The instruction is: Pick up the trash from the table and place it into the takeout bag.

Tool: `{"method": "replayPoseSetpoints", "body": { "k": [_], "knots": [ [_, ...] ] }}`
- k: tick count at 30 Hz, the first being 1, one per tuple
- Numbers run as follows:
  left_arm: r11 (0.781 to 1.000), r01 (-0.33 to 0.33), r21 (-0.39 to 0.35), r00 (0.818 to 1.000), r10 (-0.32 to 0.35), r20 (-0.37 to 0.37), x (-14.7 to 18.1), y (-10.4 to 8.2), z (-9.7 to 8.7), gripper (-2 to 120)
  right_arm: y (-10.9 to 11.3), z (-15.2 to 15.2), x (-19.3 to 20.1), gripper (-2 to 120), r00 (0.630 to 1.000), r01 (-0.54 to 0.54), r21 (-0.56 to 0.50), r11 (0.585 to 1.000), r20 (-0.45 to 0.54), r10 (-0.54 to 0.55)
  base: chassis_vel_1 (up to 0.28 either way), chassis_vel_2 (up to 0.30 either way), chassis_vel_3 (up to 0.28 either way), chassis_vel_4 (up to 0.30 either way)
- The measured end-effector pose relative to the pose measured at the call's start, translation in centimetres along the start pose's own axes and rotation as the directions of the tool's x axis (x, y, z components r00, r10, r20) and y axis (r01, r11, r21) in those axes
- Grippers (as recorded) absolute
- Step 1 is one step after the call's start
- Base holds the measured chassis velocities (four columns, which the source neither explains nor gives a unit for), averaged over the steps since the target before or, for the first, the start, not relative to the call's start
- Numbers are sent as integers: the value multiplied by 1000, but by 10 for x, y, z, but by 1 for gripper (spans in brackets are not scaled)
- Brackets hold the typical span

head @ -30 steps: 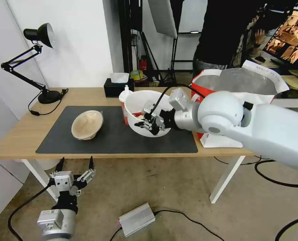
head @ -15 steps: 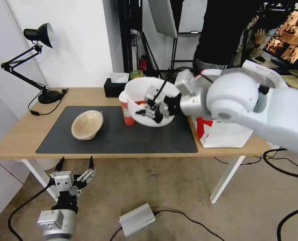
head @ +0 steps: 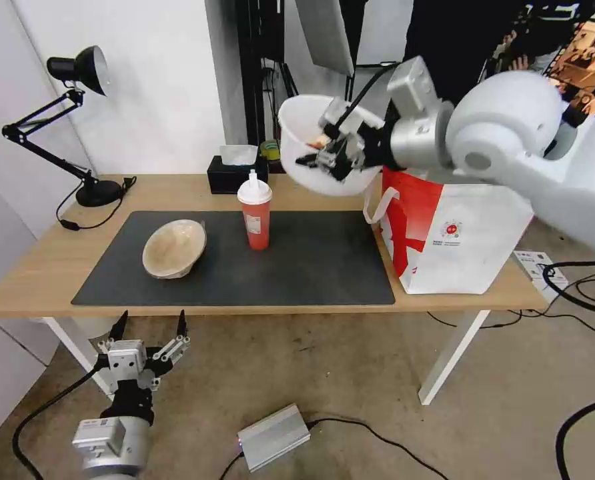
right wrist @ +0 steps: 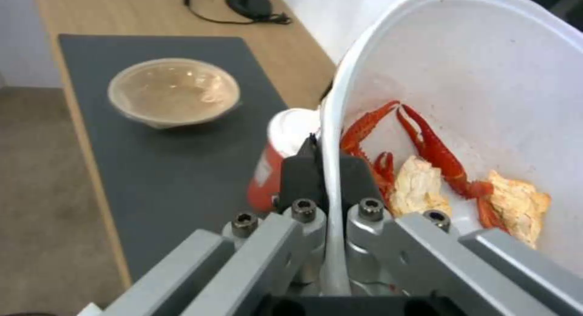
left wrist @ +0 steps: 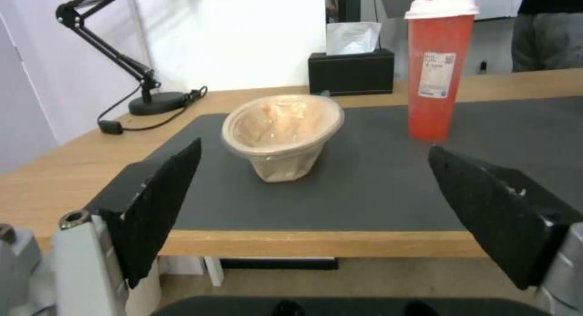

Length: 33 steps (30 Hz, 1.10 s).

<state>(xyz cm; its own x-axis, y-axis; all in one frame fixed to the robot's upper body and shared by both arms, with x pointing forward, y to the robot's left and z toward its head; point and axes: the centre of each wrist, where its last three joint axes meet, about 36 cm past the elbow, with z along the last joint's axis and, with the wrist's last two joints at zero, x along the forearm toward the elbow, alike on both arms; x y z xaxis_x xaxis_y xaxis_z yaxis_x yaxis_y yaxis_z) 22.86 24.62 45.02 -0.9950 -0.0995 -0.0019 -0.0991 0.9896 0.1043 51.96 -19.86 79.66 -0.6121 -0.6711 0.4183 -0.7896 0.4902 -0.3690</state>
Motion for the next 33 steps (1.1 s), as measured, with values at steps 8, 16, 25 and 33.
{"method": "replayPoseSetpoints", "body": {
  "k": [8, 16, 25, 33],
  "knots": [
    [1000, -9, 2, 1000, 9, -1, 0, -1, 0, 100, -28, 5, 15, 0, 997, -71, -11, 997, -12, 71, 0, 0, 0, 0],
    [1000, -13, -2, 1000, 13, 1, 0, -1, 0, 100, -64, 23, 35, 0, 986, -157, -30, 987, -59, 155, 0, 0, 0, 0],
    [1000, -13, -3, 1000, 13, 3, 0, 0, 0, 100, -87, 45, 53, 0, 972, -227, -71, 971, -85, 221, 0, 0, 0, 0],
    [1000, -14, -3, 1000, 14, 2, 1, 0, 0, 100, -100, 77, 65, 0, 957, -275, -116, 955, -127, 260, 0, 0, 0, 0]
  ]
}}
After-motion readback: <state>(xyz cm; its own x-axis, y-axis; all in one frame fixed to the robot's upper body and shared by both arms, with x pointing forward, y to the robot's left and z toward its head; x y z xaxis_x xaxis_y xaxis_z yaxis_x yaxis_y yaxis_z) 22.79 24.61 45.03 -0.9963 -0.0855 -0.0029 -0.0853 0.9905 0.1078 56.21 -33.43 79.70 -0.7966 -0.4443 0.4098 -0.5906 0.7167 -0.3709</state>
